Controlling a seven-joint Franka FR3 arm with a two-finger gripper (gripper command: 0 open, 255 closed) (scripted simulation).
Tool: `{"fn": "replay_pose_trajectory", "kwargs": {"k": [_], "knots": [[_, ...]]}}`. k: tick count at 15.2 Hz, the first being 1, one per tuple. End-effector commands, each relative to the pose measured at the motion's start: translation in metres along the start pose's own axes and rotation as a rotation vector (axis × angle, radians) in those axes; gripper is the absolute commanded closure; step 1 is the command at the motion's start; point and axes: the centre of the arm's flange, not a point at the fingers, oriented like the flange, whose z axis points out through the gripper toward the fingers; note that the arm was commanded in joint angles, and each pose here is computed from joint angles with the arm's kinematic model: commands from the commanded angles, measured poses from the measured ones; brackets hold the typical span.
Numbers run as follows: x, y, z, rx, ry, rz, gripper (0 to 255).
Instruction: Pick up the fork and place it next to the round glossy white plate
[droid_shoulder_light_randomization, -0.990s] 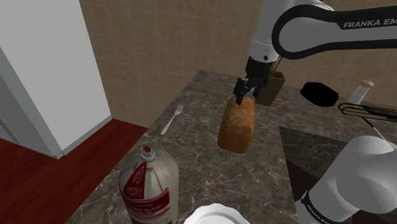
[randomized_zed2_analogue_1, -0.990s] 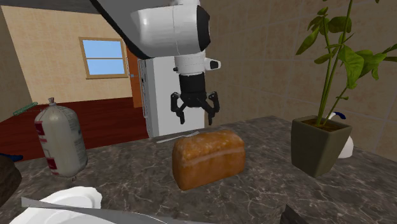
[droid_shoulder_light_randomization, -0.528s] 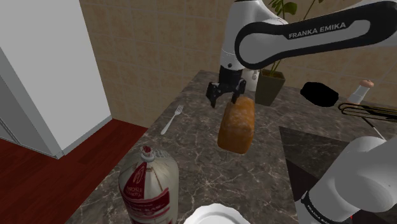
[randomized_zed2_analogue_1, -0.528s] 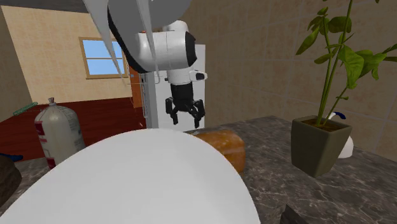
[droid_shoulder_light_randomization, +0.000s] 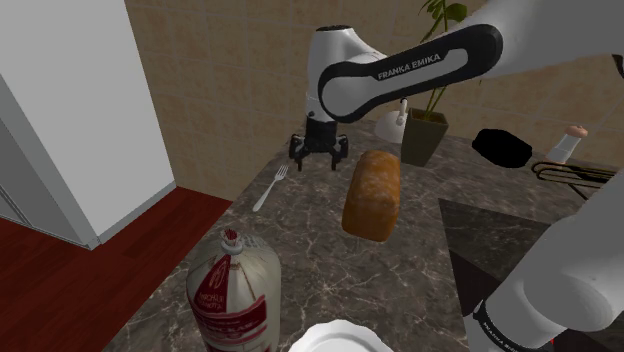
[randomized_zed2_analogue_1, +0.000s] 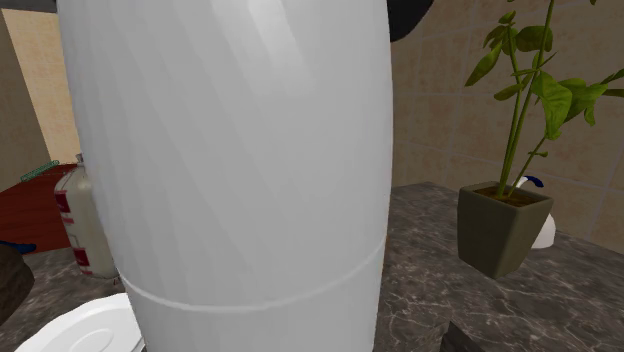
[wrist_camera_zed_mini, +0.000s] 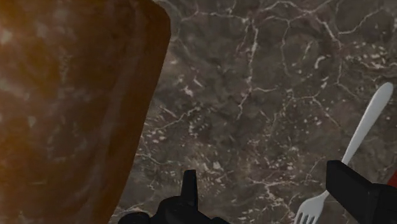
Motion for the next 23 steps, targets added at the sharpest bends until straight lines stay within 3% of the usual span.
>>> {"fn": "replay_pose_trajectory", "kwargs": {"k": [1, 13, 23], "knots": [[0.013, -0.020, 0.012, 0.001, -0.003, 0.069, 0], [0.122, -0.102, 0.085, 0.003, -0.018, 0.442, 0], [0.121, -0.102, 0.125, 0.003, -0.018, 0.442, 0]]}}
